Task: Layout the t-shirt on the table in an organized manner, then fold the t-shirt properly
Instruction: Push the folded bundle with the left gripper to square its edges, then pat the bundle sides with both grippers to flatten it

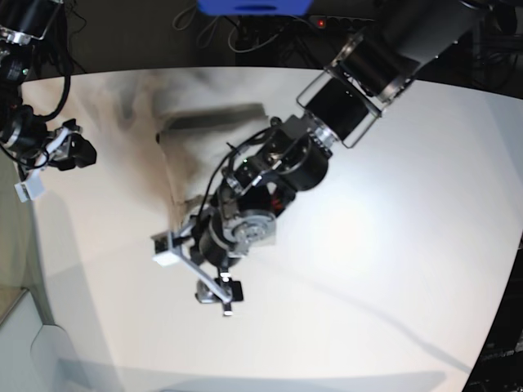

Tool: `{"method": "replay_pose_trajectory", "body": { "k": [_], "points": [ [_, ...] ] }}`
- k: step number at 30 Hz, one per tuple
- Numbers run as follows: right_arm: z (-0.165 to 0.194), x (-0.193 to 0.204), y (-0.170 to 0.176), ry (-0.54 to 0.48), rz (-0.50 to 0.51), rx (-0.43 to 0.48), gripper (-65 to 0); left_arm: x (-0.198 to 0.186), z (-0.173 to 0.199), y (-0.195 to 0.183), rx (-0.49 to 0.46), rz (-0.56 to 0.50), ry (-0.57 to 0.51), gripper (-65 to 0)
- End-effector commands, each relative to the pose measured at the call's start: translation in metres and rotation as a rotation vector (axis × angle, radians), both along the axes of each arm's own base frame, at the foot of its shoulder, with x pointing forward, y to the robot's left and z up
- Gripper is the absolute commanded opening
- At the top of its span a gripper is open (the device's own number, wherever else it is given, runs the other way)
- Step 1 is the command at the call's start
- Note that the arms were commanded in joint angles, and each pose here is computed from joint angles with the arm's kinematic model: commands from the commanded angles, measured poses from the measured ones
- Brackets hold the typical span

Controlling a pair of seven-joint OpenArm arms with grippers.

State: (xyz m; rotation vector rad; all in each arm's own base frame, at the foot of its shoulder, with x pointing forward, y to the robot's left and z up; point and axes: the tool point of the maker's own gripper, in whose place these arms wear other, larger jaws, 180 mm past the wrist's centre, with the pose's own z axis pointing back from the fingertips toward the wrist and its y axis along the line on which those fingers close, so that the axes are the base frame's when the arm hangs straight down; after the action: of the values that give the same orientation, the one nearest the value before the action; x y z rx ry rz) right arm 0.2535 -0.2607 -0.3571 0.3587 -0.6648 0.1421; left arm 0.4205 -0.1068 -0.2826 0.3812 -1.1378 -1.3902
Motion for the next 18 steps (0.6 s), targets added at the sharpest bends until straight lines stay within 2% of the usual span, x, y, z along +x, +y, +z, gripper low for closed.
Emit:
{"method": "replay_pose_trajectory", "body": {
  "k": [1, 4, 6, 10, 13, 18],
  "points": [
    [0.013, 0.008, 0.0, -0.048, 0.019, -0.009, -34.7, 0.014, 0.028, 0.008, -0.035, 0.035, -0.064, -23.8],
    [0.019, 0.018, 0.02, -0.071, 0.059, 0.006, -34.8, 0.027, 0.039, 0.057, -0.023, 0.184, -0.077, -23.9],
    [0.027, 0.026, 0.036, -0.099, 0.092, 0.017, -34.8, 0.032, 0.04, 0.099, -0.016, 0.298, -0.069, -26.5],
    [0.038, 0.042, 0.081, -0.149, 0.168, 0.069, -37.2, 0.03, 0.042, 0.175, -0.028, 0.501, -0.06, -41.2],
    [0.043, 0.052, 0.12, -0.177, 0.23, 0.13, -46.0, 0.015, 0.032, 0.227, -0.013, 0.642, -0.032, -53.0],
    [0.045, 0.053, 0.176, -0.186, 0.331, 0.213, -63.1, -0.021, 0.008, 0.295, 0.04, 0.817, 0.027, -63.7]
  ]
}}
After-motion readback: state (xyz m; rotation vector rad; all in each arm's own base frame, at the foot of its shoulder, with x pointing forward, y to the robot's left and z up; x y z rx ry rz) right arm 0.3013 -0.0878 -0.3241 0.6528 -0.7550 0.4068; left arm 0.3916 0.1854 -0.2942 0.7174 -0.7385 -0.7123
